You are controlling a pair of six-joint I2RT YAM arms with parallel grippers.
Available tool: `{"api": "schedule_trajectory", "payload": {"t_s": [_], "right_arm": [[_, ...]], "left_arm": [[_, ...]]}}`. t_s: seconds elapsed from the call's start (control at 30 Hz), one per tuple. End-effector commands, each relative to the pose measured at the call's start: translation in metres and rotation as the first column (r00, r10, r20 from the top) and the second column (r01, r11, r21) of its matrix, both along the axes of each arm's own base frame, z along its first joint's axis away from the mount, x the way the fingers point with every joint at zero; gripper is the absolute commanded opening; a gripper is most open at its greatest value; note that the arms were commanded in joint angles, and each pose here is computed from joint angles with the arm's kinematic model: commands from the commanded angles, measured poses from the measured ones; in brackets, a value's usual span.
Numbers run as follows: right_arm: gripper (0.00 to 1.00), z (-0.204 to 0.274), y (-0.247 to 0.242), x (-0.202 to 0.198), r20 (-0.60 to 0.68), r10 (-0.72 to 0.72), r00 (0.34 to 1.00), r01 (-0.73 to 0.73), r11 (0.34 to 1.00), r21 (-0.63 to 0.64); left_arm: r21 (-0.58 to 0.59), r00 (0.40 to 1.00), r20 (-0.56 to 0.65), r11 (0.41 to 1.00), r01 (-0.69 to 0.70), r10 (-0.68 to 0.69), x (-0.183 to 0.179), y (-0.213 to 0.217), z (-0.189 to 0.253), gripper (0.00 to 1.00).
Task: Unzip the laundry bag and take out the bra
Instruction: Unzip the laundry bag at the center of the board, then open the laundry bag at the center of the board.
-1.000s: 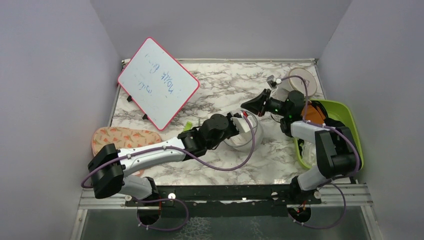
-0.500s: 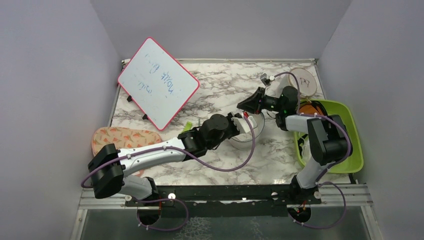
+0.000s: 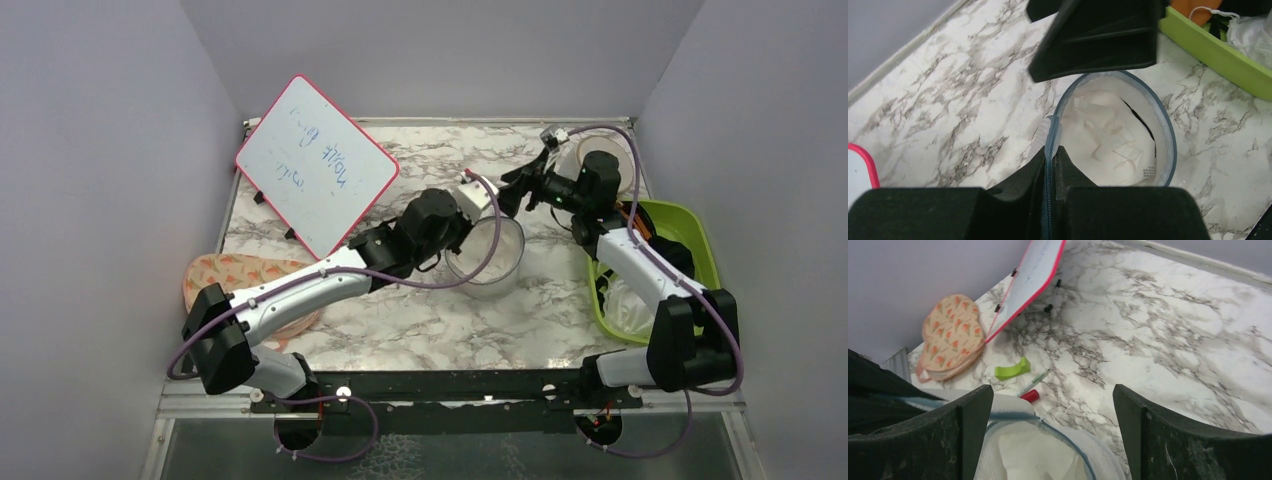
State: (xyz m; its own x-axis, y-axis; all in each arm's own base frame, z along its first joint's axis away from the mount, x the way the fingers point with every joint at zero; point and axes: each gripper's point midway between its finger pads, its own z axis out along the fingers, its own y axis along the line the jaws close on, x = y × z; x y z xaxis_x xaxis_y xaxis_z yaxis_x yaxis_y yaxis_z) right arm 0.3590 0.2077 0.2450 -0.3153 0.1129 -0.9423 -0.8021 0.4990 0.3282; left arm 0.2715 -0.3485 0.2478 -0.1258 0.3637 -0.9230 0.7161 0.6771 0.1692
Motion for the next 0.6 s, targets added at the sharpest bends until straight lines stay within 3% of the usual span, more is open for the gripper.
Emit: {"api": "schedule_trajectory", "payload": {"t_s": [0.0, 0.17, 0.3, 0.43, 0.57], "right_arm": [[0.89, -0.005, -0.027, 0.010, -0.041, -0.195, 0.980, 0.189, 0.975, -0.118], [0.89, -0.012, -0.047, 0.009, -0.154, -0.333, 0.930, 0.297, 0.931, -0.212], [0.89, -0.032, -0.048, -0.004, -0.258, -0.315, 0.914, 0.240, 0.929, -0.283], [0.89, -0.035, -0.043, -0.018, -0.330, -0.293, 0.897, 0.214, 0.943, -0.254], [0.89, -0.031, -0.029, -0.035, -0.376, -0.169, 0.911, 0.089, 0.972, -0.219]], "left_arm": [[-0.118, 0.967, -0.255, 0.991, -0.059, 0.027, 0.008, 0.009, -0.007, 0.00], [-0.211, 0.924, -0.382, 0.973, -0.092, 0.005, 0.021, 0.016, -0.011, 0.00], [-0.248, 0.892, -0.452, 0.962, -0.111, -0.013, 0.034, 0.022, -0.019, 0.00], [-0.269, 0.870, -0.491, 0.957, -0.107, -0.041, 0.047, 0.027, -0.024, 0.00], [-0.260, 0.864, -0.503, 0.958, -0.118, -0.030, 0.059, 0.037, -0.030, 0.00]]}}
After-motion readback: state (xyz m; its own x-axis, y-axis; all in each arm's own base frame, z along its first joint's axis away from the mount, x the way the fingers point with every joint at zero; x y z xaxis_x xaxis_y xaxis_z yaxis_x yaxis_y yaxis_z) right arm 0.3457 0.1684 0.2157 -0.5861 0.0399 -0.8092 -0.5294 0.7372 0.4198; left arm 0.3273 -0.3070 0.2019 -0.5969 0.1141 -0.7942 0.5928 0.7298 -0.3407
